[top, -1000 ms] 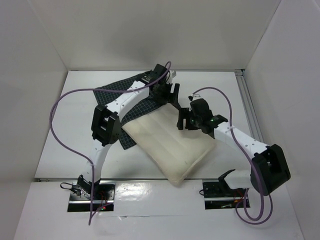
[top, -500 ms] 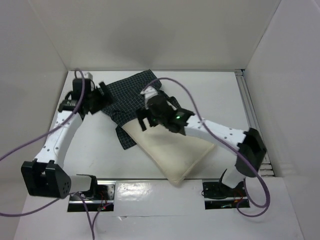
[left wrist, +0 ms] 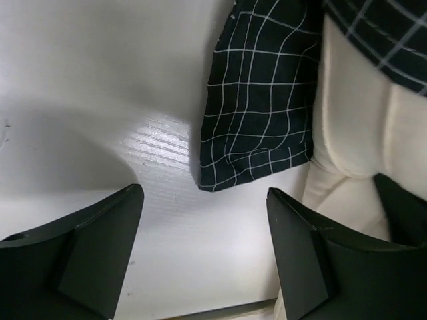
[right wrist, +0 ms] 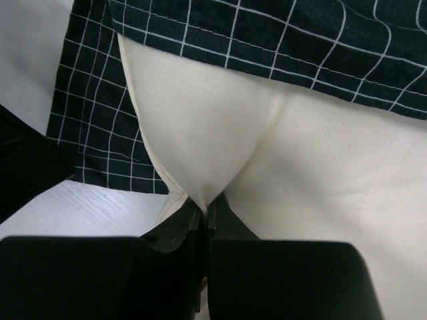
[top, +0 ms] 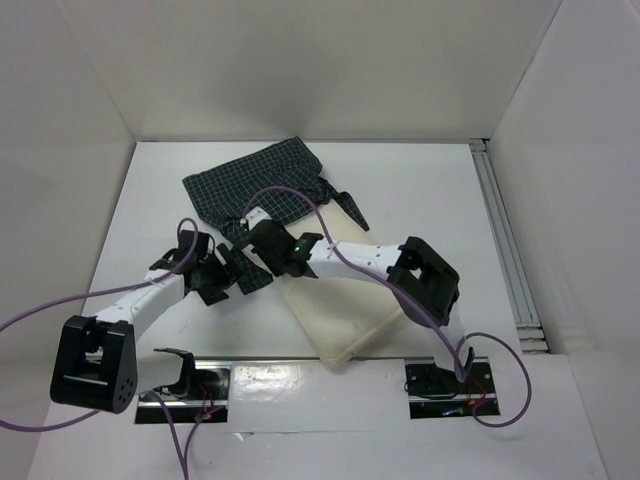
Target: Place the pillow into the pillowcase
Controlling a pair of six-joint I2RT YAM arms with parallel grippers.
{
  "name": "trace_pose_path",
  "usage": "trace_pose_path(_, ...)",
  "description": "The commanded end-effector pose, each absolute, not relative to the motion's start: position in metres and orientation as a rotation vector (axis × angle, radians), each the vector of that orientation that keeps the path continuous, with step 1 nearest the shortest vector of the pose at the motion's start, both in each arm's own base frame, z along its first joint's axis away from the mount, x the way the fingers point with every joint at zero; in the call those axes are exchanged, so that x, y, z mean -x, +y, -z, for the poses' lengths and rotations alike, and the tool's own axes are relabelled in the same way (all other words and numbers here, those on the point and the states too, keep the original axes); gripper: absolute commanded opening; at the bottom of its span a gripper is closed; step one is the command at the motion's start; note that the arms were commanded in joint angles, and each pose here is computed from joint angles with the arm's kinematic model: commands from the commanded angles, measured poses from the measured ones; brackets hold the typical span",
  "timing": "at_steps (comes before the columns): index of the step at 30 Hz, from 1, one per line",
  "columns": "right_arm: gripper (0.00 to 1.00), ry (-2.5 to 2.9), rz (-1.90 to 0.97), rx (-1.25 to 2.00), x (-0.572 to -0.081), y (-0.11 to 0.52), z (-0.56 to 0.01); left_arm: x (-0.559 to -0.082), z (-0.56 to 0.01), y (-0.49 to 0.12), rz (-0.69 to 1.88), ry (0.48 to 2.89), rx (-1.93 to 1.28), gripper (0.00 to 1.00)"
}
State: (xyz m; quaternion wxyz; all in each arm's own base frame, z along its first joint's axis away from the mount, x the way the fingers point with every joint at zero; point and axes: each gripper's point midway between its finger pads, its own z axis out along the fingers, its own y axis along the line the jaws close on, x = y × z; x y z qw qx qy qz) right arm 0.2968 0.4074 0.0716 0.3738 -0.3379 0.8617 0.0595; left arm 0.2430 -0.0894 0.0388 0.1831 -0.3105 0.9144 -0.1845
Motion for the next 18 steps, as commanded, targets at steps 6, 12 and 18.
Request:
trace_pose_path(6,0.00,2.168,-0.560,0.786,-0.305,0.399,-0.147,-0.262,-0.028,-0.107,0.650,2.458,0.762,0.89)
trace_pose_path(12,0.00,2.177,-0.604,0.822,-0.294,0.392,-0.157,-0.273,-0.017,-0.098,0.534,2.454,0.725,0.84)
trace_pose_path(18,0.00,2.192,-0.614,0.817,-0.292,0.381,-0.157,-0.283,-0.010,-0.084,0.392,2.457,0.728,0.84)
